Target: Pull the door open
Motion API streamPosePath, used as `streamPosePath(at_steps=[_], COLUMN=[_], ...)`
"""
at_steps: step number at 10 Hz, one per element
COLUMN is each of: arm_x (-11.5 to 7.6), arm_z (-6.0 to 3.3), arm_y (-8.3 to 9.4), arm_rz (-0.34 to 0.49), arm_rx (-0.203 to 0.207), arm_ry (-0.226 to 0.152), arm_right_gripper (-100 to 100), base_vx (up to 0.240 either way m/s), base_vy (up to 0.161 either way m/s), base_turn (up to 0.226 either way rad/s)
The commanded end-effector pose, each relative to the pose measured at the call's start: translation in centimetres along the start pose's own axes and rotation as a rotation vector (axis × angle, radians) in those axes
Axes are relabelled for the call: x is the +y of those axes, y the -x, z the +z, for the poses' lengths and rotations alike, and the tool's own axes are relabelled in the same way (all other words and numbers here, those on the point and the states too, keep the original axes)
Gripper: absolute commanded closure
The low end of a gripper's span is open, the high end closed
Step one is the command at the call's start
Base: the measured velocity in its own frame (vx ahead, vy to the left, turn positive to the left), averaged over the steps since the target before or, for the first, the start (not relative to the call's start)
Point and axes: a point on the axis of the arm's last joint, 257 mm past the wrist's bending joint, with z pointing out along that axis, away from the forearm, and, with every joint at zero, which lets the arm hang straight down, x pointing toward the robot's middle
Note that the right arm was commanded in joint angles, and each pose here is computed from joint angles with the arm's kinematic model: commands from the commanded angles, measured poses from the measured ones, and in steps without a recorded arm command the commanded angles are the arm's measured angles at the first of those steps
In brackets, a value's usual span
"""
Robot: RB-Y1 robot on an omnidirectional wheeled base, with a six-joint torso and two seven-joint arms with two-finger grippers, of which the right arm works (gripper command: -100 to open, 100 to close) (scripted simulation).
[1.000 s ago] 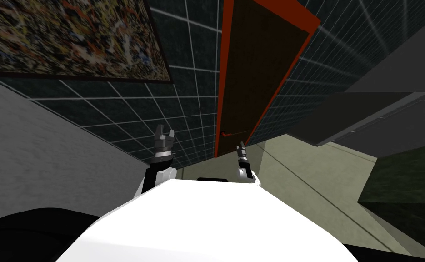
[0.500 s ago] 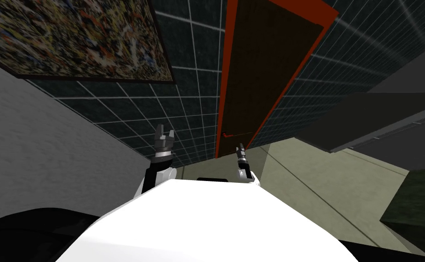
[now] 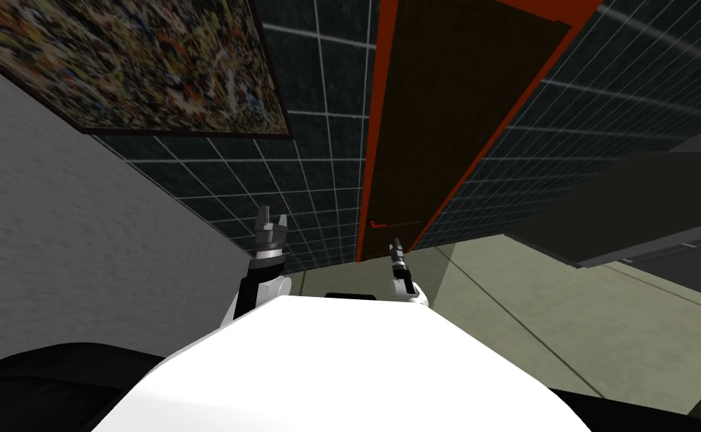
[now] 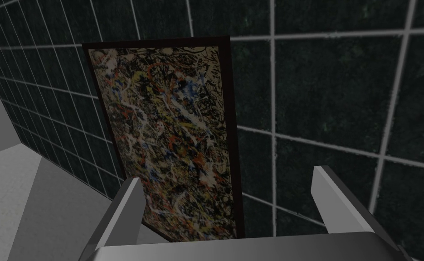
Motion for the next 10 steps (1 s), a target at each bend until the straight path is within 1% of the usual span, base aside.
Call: streamPosePath(at_steps=[1, 2, 3, 5, 6, 7, 9, 10], arm_x=[-0.8, -1.5, -1.9, -2.5, -3.1, -3.3, -4.2, -4.7], arm_z=[0.06, 0.04, -0.18, -0.24, -0.31, -0.14, -0.46, -0.53], arm_y=[0.1, 0.3, 0.4, 0.6, 0.8, 0.9, 1.2, 1.4], arm_rz=[-0.004, -0.008, -0.008, -0.012, -0.015, -0.017, -0.021, -0.024], arm_rx=[0.001, 0.001, -0.001, -0.001, -0.002, 0.0, -0.003, -0.003], arm_ry=[-0.013, -0.026, -0.036, -0.048, -0.061, -0.063, -0.084, -0.094], arm_right_gripper=[-100, -100, -100, -100, -100, -100, -100, -100], base_vx=[0.011, 0.017, 0.015, 0.008, 0.009, 0.008, 0.011, 0.015], base_vy=[-0.057, -0.074, -0.059, -0.048, -0.048, -0.072, -0.052, -0.065], base_turn=[0.115, 0.211, 0.088, 0.09, 0.118, 0.243, 0.096, 0.2])
